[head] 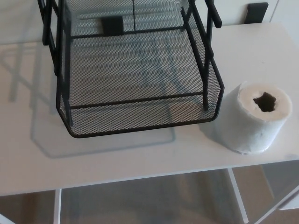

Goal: The robot walks towards a desk on which a file tray is kept in the middle and a toilet paper roll is kept on its right. The robot uses its right hand to hook on finger in the gap of the roll and grabs it, lifts it and places it on the tray.

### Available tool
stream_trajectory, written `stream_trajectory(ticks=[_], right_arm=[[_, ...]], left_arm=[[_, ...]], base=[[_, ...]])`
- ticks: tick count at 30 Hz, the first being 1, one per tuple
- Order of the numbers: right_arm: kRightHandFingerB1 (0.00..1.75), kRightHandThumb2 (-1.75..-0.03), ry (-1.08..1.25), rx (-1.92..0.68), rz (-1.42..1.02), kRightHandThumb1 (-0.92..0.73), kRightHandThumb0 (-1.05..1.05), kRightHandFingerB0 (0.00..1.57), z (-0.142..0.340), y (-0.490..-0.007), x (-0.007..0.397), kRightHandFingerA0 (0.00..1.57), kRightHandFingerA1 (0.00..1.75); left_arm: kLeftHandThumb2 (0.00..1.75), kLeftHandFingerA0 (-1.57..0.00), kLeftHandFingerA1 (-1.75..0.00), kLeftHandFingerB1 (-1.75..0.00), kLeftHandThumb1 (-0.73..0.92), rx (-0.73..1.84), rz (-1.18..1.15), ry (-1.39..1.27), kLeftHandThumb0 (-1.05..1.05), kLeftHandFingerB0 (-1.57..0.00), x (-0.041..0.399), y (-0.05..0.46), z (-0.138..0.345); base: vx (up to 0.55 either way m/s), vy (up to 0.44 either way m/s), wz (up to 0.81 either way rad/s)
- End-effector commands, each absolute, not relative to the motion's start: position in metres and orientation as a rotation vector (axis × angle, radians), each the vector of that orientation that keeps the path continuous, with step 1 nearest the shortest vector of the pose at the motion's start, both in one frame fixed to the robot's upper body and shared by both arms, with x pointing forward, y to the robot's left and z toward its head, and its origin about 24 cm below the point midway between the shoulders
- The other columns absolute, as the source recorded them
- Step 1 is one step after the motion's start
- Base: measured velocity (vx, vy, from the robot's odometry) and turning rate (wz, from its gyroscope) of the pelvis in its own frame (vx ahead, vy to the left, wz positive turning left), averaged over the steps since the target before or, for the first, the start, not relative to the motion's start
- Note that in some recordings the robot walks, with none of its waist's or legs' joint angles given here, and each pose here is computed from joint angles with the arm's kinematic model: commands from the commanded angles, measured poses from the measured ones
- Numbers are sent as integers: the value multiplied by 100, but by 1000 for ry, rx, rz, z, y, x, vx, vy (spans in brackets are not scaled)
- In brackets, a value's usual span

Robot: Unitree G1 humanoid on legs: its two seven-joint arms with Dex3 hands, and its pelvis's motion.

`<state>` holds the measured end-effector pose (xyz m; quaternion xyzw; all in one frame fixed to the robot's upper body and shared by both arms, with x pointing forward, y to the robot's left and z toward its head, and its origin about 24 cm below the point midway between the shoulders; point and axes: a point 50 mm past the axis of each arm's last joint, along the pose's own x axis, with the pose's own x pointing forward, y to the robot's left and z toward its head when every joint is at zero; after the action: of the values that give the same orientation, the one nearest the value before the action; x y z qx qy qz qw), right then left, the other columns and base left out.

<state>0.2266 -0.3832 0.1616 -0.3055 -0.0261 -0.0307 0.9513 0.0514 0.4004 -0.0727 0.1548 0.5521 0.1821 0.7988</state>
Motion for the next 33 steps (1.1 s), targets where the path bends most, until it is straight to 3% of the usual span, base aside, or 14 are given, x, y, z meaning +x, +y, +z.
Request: stream_trajectory(ticks=[1,2,3,6,7,11,13,20,24,25,26,27,33], right_arm=[[20,-81,53,-1024,325,-43,-63,0,203,-303,262,17,49],[25,-57,98,-1115,379,-59,-58,4,200,-295,267,24,35],[25,-57,107,-1125,385,-59,-58,4,199,-294,268,24,35],[26,-57,155,-1180,425,-58,-58,4,195,-286,273,24,36],[20,-60,173,-1211,450,-56,-56,8,192,-280,277,28,42],[20,-59,199,-1251,520,-57,-59,9,185,-266,288,29,45],[21,-59,210,-1272,536,-57,-59,9,183,-262,292,29,45],[22,-60,315,-1405,598,-60,-62,7,165,-255,296,28,42],[21,-59,327,-1471,621,-61,-62,8,159,-252,296,28,45],[27,-85,311,-1498,630,-48,-67,4,159,-251,296,24,55],[26,-86,307,-1503,628,-48,-67,3,161,-250,296,25,57],[26,-59,302,-1526,619,-64,-65,4,165,-250,296,30,46],[22,-61,263,-1565,579,-63,-62,7,181,-252,296,30,42]], left_arm=[[70,-39,-41,-30,91,410,385,1086,-71,-24,54,405,-67],[106,-47,-64,-44,76,419,383,1077,-70,-20,53,404,-66],[106,-47,-64,-44,76,422,384,1077,-70,-20,53,404,-65],[105,-43,-60,-44,79,458,346,1072,-72,-22,53,402,-63],[70,-47,-46,-32,92,447,356,1073,-71,-28,53,402,-63],[70,-48,-45,-31,92,428,397,1087,-69,-27,54,405,-66],[70,-36,-41,-30,92,424,372,1078,-71,-24,52,405,-65],[69,-45,-42,-30,92,420,392,1096,-69,-25,47,405,-67],[70,-40,-41,-30,92,455,372,1095,-70,-25,48,405,-67],[70,-40,-41,-30,92,456,378,1098,-70,-26,48,405,-67],[69,-42,-42,-30,92,447,374,1094,-71,-25,48,405,-68],[70,-39,-41,-30,91,434,385,1102,-71,-25,48,406,-69],[69,-36,-41,-30,92,447,370,1102,-69,-25,49,406,-69]], base=[[0,0,0],[0,0,0],[0,0,0],[0,0,0],[0,0,0],[0,0,0],[0,0,0],[0,0,0],[0,0,0],[0,0,0],[0,0,0],[0,0,0],[0,0,0]])
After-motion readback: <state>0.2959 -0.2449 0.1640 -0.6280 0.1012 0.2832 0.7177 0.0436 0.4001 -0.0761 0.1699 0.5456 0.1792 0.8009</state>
